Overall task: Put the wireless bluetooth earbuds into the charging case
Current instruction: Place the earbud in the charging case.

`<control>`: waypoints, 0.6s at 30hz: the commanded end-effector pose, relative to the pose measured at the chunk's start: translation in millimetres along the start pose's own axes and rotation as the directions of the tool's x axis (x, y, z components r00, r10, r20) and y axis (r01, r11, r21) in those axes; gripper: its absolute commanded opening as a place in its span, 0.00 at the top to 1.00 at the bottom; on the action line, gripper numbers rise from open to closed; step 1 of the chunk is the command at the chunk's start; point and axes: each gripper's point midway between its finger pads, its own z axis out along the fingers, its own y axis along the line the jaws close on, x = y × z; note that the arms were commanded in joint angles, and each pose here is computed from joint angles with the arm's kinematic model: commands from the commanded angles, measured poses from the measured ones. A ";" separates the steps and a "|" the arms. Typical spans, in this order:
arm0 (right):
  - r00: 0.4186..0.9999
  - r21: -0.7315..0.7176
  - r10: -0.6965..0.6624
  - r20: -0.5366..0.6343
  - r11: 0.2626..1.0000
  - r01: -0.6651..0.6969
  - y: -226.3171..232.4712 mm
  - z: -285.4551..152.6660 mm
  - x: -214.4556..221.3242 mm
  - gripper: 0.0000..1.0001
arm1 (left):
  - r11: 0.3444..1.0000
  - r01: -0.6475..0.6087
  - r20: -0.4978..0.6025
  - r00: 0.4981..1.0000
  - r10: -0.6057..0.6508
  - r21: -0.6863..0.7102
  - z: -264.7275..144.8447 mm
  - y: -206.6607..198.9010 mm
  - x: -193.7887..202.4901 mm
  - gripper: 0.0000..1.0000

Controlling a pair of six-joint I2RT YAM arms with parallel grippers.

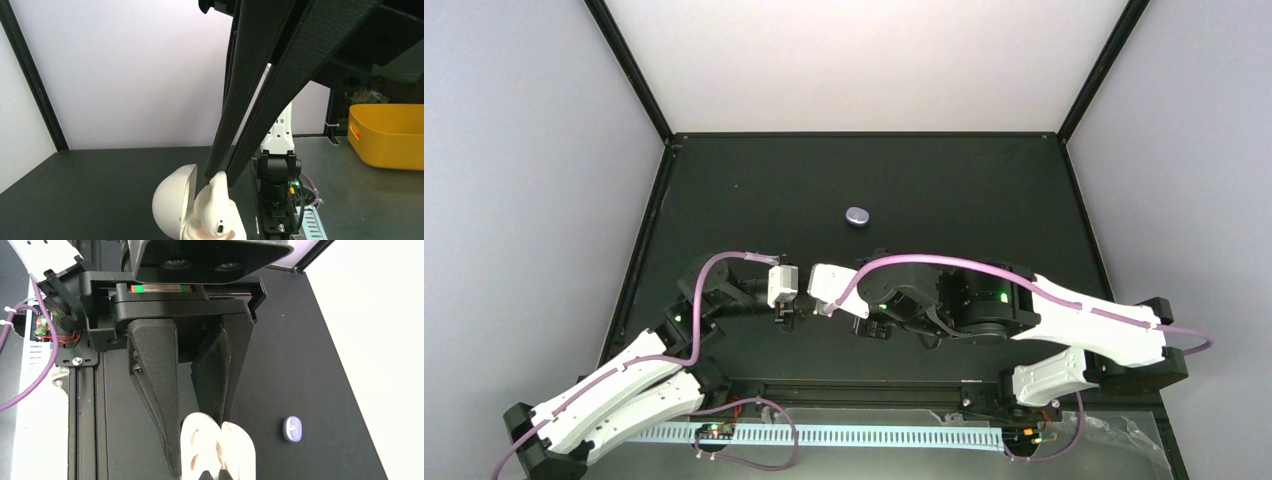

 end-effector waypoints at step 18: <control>0.999 -0.004 -0.026 -0.030 1.000 0.026 5.8 10.8 -0.1 0.99 | 0.999 -0.052 0.055 0.997 0.052 0.004 -3.5 -4.5 -23.6 0.98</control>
